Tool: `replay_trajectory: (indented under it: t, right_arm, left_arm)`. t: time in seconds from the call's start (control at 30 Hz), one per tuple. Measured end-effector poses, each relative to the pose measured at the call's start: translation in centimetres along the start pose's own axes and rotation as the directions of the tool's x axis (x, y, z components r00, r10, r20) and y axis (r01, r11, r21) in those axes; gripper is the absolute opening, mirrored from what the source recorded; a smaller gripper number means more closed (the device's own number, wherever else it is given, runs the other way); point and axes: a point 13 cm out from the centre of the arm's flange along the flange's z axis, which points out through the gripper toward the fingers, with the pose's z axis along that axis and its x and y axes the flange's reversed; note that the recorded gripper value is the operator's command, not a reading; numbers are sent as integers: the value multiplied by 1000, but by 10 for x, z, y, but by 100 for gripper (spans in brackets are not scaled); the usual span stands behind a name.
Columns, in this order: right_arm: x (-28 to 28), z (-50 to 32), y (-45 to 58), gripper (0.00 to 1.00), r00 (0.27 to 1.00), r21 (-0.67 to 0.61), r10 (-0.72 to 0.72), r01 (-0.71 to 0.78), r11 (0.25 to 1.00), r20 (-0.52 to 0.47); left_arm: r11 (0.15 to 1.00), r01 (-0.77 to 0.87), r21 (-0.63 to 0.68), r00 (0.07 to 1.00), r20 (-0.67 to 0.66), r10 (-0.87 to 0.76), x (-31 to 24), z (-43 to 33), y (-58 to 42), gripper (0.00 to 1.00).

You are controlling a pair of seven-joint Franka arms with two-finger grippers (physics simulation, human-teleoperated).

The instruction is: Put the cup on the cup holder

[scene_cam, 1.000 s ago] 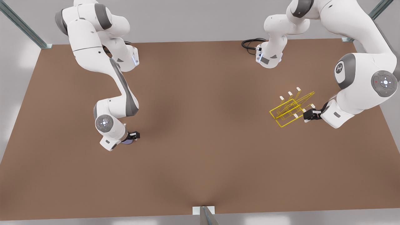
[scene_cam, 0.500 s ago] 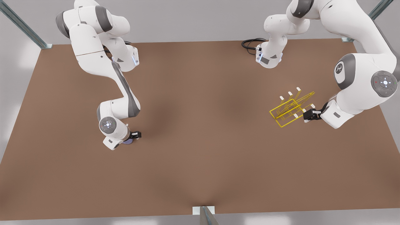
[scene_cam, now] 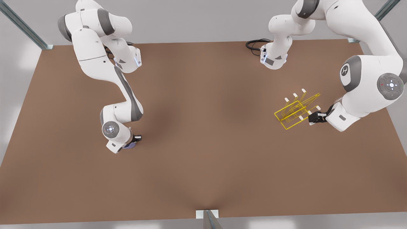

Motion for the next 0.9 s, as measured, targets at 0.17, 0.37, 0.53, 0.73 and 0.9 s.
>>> replay_trajectory:
  t: [0.17,0.37,0.53,0.73,0.9]
  right_arm:
    - [-10,-39,37,21,998,-101,26,-21,995,50]
    - [-32,-100,232,21,993,-554,115,-95,827,2]
    - [-30,-142,444,21,980,-853,89,-197,483,-176]
    - [4,-94,580,21,923,-893,120,-384,234,-365]
    - [-12,-50,560,21,876,-875,208,-466,131,-436]
  left_arm:
    - [1000,-1,0,1000,0,1,0,0,0,100]
    - [1000,-6,1,1000,-1,6,0,0,-4,100]
    - [1000,-8,1,1000,-2,8,1,0,-5,100]
    - [1000,-7,1,1000,-5,7,1,1,-5,100]
    - [1000,1,8,1000,-6,-1,2,0,-14,100]
